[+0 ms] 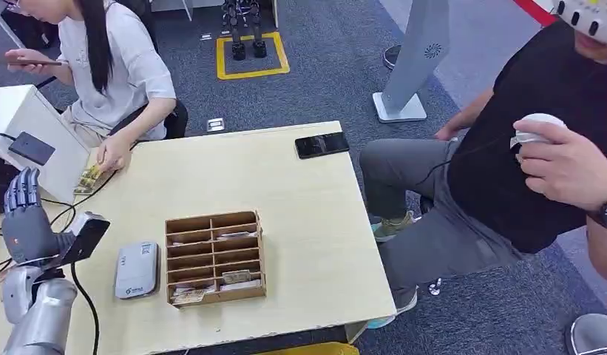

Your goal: Pass the card to the sensor for recognition and then transmit it.

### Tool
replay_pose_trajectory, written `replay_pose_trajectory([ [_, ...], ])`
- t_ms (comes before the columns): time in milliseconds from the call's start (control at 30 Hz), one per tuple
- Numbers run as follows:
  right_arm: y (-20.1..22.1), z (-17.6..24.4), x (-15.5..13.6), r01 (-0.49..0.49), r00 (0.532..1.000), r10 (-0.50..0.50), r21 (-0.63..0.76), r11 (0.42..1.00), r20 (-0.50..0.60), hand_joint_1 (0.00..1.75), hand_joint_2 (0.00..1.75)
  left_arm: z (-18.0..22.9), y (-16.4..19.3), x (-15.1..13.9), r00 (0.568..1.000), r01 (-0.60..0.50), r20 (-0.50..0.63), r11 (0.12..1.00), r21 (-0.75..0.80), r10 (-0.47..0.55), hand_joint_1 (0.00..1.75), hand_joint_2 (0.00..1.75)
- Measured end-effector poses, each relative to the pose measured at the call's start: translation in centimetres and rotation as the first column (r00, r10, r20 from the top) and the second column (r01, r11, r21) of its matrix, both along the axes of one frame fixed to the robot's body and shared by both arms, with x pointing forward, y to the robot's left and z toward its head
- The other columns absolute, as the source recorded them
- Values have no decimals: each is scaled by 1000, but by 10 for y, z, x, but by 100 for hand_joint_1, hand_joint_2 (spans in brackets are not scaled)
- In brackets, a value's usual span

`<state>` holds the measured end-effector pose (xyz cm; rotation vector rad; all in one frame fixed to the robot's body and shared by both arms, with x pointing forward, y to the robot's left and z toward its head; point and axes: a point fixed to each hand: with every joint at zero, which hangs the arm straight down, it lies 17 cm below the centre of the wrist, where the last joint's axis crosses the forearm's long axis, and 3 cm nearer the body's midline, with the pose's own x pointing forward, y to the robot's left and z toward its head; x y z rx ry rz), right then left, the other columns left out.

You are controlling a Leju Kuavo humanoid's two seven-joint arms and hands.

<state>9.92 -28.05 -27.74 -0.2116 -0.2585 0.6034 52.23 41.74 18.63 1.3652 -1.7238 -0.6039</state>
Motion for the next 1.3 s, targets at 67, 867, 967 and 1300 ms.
replay_pose_trajectory([
  [67,-1,0,1,20,1000,-20,-1,1000,3,0,175,-7,-7,-2,998,61,-22,997,-44,-62,0,175],
  [867,-20,-1,-12,182,983,-181,-26,983,4,0,175,-27,-160,-200,865,502,-92,858,112,-494,0,175],
  [967,-21,-1,-12,193,981,-193,-25,981,4,0,175,-33,-164,-209,858,511,-104,854,97,-502,0,175],
  [1300,-22,-2,-13,216,976,-216,-25,976,3,0,175,-62,-181,-232,854,507,-190,857,94,-484,0,175],
])
